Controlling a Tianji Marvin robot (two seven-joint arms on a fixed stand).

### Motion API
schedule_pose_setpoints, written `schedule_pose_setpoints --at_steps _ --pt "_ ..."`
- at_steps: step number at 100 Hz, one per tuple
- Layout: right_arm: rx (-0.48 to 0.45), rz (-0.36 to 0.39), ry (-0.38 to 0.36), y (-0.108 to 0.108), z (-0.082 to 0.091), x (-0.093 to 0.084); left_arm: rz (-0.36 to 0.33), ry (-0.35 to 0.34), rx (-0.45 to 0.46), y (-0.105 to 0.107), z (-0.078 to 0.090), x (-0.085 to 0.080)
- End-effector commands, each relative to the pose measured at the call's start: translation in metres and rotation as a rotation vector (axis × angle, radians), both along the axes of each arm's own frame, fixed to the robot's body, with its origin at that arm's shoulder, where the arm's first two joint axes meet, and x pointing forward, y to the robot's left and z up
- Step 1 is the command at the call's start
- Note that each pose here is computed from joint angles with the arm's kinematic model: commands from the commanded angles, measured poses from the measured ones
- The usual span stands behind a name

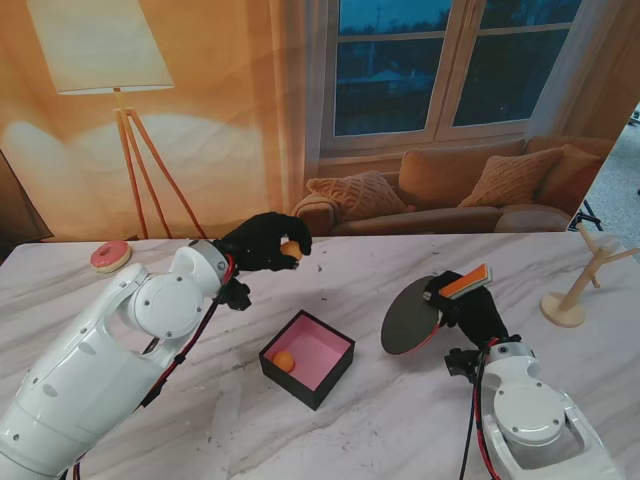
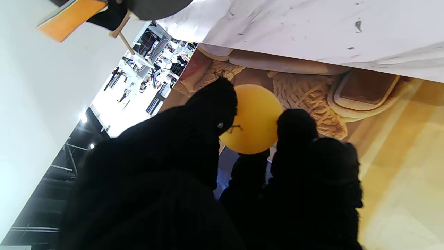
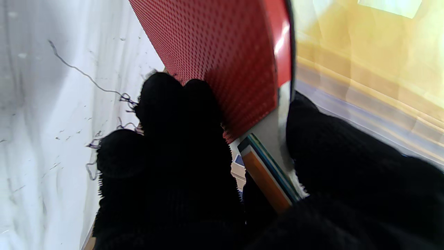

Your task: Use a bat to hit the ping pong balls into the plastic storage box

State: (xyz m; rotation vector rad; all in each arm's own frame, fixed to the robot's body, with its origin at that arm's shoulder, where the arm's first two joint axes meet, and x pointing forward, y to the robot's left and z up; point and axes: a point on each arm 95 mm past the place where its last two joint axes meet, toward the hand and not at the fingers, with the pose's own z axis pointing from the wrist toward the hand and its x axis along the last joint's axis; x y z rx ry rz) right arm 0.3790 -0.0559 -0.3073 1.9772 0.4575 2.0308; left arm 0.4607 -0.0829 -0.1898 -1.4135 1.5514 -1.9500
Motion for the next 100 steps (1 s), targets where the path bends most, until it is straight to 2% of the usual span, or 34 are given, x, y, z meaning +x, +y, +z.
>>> schedule_pose_setpoints --at_steps 1,28,60,100 --pt "-0.019 0.0 0.034 -0.006 -0.007 -0.001 -0.013 -0.009 -0.006 -0.008 0.009 0.003" --pt "-0.028 -0.008 0.073 -0.013 -0.017 0.001 -0.045 0.005 -0.034 -0.027 0.019 0.01" --pt "-0.028 0.014 0.083 -0.016 -0.019 -0.001 -0.078 -0.006 -0.059 -0.044 0.034 0.005" --pt "-0.022 0.017 0.09 -0.017 -0.021 -0.003 -0.107 -0.01 -0.076 -0.054 0.043 0.002"
